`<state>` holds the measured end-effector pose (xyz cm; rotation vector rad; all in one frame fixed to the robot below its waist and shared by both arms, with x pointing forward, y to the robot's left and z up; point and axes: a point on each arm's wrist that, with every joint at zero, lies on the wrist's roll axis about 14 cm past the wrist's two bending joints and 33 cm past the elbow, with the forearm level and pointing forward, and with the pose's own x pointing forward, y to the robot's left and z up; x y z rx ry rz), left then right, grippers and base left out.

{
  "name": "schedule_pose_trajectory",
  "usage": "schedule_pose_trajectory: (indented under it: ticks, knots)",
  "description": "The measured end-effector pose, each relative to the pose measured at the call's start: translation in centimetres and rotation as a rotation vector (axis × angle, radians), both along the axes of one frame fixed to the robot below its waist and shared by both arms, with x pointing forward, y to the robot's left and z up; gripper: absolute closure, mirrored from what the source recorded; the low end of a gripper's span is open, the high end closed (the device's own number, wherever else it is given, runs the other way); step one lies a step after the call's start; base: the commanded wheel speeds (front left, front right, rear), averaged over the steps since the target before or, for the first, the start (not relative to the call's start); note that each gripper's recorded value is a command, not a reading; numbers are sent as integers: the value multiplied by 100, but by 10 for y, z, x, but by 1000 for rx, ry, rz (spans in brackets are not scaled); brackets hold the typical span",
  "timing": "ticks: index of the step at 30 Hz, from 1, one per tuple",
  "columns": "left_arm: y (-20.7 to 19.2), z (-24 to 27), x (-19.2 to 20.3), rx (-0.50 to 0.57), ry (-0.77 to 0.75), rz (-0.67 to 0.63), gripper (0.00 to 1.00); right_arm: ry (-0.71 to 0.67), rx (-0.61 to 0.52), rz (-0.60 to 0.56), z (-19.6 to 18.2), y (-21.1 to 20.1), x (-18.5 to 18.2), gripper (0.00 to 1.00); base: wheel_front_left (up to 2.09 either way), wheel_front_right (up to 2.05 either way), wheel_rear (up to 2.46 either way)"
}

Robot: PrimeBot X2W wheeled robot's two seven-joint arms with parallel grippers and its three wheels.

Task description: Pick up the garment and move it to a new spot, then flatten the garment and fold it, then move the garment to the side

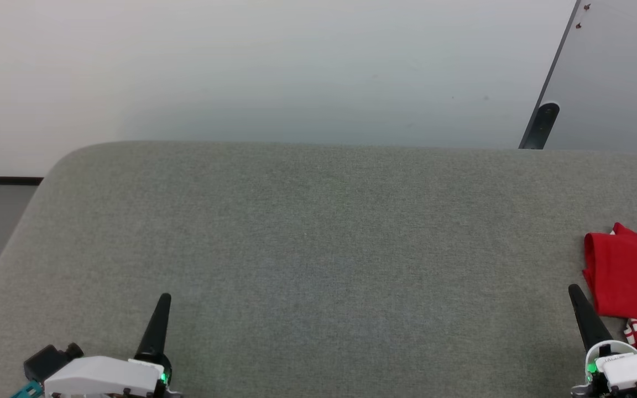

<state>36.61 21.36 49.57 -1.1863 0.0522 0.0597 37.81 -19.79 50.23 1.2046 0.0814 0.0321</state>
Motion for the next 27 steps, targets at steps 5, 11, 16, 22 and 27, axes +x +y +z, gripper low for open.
schedule_pose_trajectory:
  ticks: [5, 11, 16, 22, 27]
  knots:
    - [-1, 0, 2, -48, -3, 1, 100, -9, 41, -7, 3, 1, 3, 100, 0, 0, 0]
    - [-2, 1, 5, -96, -10, 2, 100, -7, 92, -16, 1, 0, 3, 100, 0, 0, 0]
    - [-5, 3, 8, -142, -20, 0, 100, -13, 134, -26, 2, 0, 4, 100, 0, 0, 0]
    - [-6, 3, 10, -188, -25, 2, 100, -15, 178, -34, 2, 0, 5, 100, 0, 0, 0]
    - [-8, 5, 13, -228, -35, -2, 100, -15, 217, -45, 2, -1, 6, 100, 0, 0, 0]
